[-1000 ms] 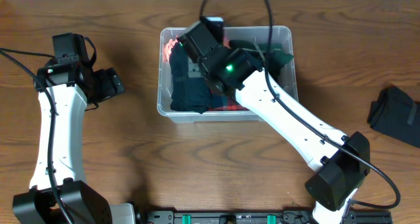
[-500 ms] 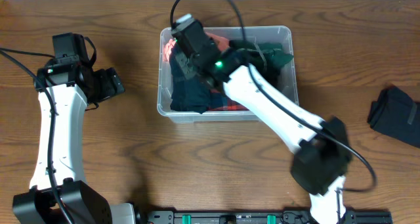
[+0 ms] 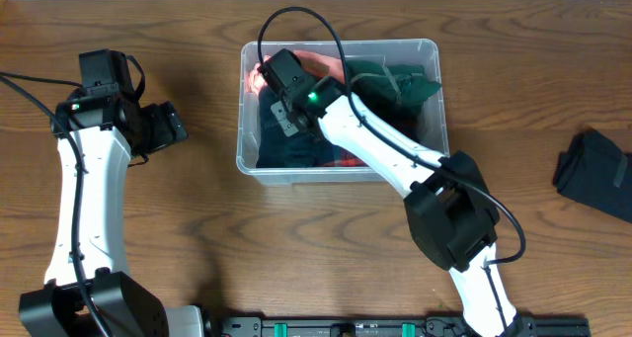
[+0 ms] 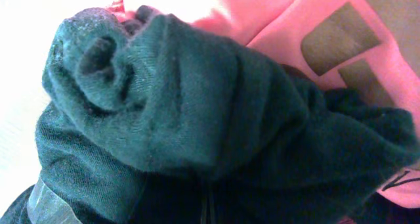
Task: Pack container
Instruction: 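Release and withdraw the right gripper to the far right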
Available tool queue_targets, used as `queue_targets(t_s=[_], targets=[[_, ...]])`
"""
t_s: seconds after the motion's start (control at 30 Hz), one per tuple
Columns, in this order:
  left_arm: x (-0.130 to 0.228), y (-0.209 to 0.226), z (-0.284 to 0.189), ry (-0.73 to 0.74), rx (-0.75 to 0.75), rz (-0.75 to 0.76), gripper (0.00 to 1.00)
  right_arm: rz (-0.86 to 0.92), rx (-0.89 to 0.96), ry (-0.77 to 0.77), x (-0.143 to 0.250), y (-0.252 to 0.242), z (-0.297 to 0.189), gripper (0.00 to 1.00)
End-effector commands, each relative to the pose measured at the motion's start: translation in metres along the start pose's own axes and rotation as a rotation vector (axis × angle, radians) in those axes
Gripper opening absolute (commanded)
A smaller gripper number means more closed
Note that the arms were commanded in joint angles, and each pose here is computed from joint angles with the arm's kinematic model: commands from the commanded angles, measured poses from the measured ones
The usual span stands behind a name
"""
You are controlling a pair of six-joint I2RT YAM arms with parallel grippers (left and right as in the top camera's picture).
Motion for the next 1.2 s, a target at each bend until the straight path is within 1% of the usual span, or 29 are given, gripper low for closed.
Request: queue_targets(t_s=[0.0,0.07,0.1,0.17,0.23,0.3,0.4,0.47,0.5,0.53,0.57,0.63,0.77,0.93,1.1,1.17], targets=[[-0.001,0.001,0.002,0.003,-0.008,-0.016,0.98,0.032,0.025,0.013,0.003,-0.016,-0.008,0.01],[-0.001,0.001,0.002,0.003,-0.008,-0.016,0.98,0.046,0.028,-0.054,-0.010,-0.023,-0.039,0.05],[-0.001,0.001,0.002,0.003,-0.008,-0.016,0.98,0.058,0.031,-0.091,-0.016,-0.029,-0.057,0.09],[-0.001,0.001,0.002,0.003,-0.008,-0.016,0.98,0.084,0.041,-0.174,-0.025,-0.043,-0.099,0.26],[-0.001,0.001,0.002,0.003,-0.008,-0.016,0.98,0.122,0.065,-0.249,-0.027,-0.065,-0.146,0.36],[-0.001,0.001,0.002,0.003,-0.008,-0.016,0.98,0.162,0.092,-0.288,-0.021,-0.088,-0.179,0.43],[-0.001,0.001,0.002,0.003,-0.008,-0.016,0.98,0.269,0.148,-0.296,0.002,-0.130,-0.221,0.55],[-0.001,0.001,0.002,0.003,-0.008,-0.016,0.98,0.361,0.192,-0.259,0.027,-0.160,-0.239,0.61],[-0.001,0.001,0.002,0.003,-0.008,-0.016,0.98,0.410,0.213,-0.231,0.040,-0.174,-0.246,0.69],[-0.001,0.001,0.002,0.003,-0.008,-0.016,0.98,0.466,0.234,-0.200,0.055,-0.187,-0.252,0.84],[-0.001,0.001,0.002,0.003,-0.008,-0.016,0.98,0.549,0.258,-0.158,0.073,-0.201,-0.257,0.93],[-0.001,0.001,0.002,0.003,-0.008,-0.016,0.98,0.688,0.311,-0.080,0.108,-0.230,-0.266,0.99],[-0.001,0.001,0.002,0.003,-0.008,-0.016,0.98,0.921,0.404,0.043,0.174,-0.280,-0.278,0.99],[-0.001,0.001,0.002,0.003,-0.008,-0.016,0.98,1.119,0.482,0.102,0.239,-0.323,-0.279,0.99],[-0.001,0.001,0.002,0.003,-0.008,-0.016,0.98,1.154,0.520,0.151,0.297,-0.349,-0.266,0.99],[-0.001,0.001,0.002,0.003,-0.008,-0.016,0.98,1.122,0.521,0.157,0.317,-0.358,-0.257,0.99]])
Point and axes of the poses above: each gripper's point midway between its finger pads, its own z axis out along the fingers, its own y axis along the line the jaws close on, x = y × z, the point moved 7 cm from there along -z, back along the fingers, and after that the axes turned 13 degrees about -z, right-handed, at the moved point
